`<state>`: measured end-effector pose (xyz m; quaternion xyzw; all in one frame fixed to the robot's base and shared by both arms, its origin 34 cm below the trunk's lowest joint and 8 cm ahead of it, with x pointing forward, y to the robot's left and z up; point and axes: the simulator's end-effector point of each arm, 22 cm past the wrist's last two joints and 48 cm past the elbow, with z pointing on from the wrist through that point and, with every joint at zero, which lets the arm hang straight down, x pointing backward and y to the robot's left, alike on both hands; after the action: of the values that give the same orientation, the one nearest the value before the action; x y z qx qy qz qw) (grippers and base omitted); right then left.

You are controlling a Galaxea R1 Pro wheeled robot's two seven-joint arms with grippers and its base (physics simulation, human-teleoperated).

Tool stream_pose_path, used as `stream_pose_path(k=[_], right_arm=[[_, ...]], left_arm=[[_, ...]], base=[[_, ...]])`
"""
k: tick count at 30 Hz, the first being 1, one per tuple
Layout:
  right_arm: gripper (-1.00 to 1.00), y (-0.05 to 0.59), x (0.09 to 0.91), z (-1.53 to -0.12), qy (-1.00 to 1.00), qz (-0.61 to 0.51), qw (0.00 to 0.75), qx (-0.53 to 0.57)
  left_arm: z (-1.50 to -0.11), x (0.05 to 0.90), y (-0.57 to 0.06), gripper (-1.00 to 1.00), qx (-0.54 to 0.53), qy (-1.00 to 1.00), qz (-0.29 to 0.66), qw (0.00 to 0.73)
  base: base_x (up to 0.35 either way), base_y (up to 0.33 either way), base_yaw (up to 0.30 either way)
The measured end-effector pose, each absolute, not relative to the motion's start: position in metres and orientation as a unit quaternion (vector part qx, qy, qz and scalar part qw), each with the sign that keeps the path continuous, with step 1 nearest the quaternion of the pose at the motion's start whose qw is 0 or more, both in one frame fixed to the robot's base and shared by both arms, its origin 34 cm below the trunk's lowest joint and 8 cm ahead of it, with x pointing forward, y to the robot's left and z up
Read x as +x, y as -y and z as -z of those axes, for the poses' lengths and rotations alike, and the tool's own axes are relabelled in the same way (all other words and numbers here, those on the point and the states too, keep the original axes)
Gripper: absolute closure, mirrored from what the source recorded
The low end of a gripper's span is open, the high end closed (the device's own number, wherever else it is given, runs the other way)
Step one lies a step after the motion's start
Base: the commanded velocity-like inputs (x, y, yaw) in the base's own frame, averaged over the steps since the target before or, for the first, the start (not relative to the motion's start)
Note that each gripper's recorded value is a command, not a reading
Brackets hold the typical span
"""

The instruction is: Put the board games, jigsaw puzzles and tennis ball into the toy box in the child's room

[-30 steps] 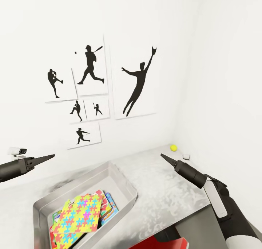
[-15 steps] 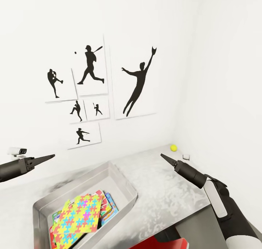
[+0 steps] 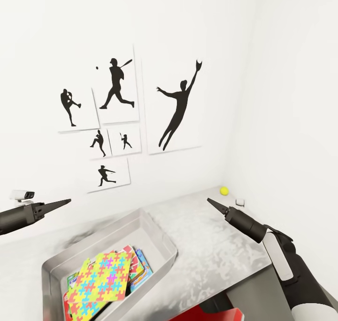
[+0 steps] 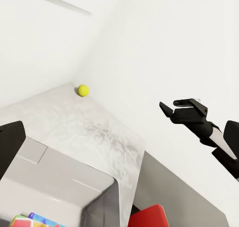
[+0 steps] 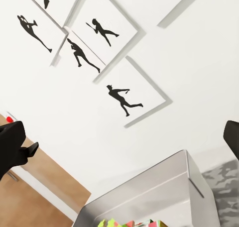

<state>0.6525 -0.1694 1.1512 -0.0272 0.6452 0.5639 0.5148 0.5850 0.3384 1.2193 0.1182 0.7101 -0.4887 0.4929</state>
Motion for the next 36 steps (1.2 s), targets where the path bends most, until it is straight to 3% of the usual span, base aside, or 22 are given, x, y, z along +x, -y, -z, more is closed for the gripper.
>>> stream_pose_path(k=[36], right_arm=[[-1.00, 0.1692, 0.6533, -1.1527, -0.646, -0.562, 0.516, -0.027]], left_arm=[[-1.2195, 0.5850, -0.3389, -1.00, 0.118, -0.710, 0.488, 0.494]], base=[[0.000, 0.000, 0.000]])
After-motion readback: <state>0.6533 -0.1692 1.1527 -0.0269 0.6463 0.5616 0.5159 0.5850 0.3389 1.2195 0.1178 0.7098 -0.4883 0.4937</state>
